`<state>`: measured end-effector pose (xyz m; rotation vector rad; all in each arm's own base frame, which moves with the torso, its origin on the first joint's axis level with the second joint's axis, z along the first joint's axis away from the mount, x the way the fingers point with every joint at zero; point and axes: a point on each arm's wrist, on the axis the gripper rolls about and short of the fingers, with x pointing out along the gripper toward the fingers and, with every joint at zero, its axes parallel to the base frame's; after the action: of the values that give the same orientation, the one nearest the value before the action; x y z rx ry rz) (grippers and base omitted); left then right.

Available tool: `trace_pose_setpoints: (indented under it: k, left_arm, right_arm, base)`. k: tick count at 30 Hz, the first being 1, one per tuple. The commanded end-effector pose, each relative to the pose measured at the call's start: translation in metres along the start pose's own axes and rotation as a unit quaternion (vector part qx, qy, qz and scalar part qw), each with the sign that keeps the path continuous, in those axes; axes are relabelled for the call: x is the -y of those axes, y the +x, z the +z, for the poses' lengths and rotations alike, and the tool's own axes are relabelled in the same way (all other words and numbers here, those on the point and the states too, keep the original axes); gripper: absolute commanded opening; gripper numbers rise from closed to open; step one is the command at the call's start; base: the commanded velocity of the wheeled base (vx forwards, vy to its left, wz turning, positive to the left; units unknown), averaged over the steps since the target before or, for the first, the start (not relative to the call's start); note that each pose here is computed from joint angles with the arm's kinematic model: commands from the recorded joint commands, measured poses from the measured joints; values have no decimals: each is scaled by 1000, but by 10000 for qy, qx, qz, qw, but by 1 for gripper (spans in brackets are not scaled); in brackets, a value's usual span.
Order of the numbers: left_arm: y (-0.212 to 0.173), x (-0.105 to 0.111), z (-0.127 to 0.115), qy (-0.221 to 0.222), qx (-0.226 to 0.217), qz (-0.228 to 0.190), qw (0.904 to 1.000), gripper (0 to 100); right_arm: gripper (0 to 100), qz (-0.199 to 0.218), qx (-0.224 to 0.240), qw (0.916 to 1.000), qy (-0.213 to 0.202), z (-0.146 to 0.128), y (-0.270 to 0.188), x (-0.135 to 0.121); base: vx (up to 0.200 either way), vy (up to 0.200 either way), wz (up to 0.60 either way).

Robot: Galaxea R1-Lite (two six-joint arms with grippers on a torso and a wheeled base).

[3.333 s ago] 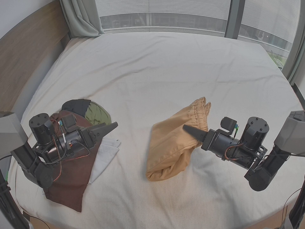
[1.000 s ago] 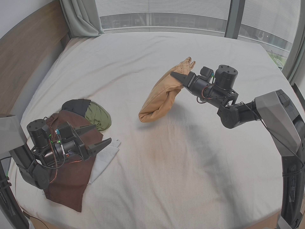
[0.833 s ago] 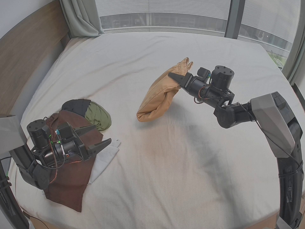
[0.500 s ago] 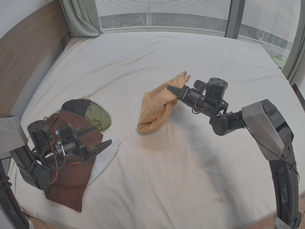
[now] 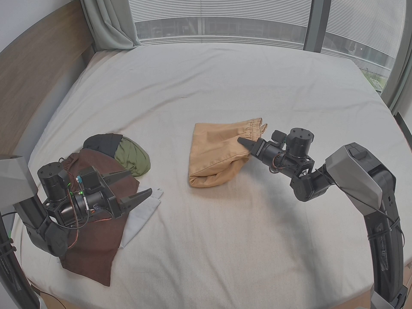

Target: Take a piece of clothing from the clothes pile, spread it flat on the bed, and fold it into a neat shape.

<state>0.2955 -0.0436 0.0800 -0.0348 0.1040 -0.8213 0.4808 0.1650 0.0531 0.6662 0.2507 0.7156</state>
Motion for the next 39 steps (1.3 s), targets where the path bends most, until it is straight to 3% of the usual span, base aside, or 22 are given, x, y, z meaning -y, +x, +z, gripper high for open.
trace_pose_setpoints:
  k: [1,12,23,24,39]
  left_arm:
    - [0,0,0,-1,-1,-8,10000,100]
    - [0,0,0,-16,-1,-8,10000,100]
    - [1,0,0,-6,11,-8,10000,100]
    - [1,1,0,-11,4,-16,10000,100]
    - [0,1,1,-8,16,-16,10000,100]
  right_arm:
    - [0,-190,-87,9997,86,-8,-9,14]
    - [0,-289,-75,9995,106,-24,-18,34]
    - [0,-325,-117,9993,140,-30,-18,38]
    - [100,-303,-90,9994,123,-29,-18,38]
    - [100,-514,63,9986,138,-22,-44,50]
  base:
    - [0,0,0]
    - [0,0,0]
    - [0,0,0]
    - [0,0,0]
    - [0,0,0]
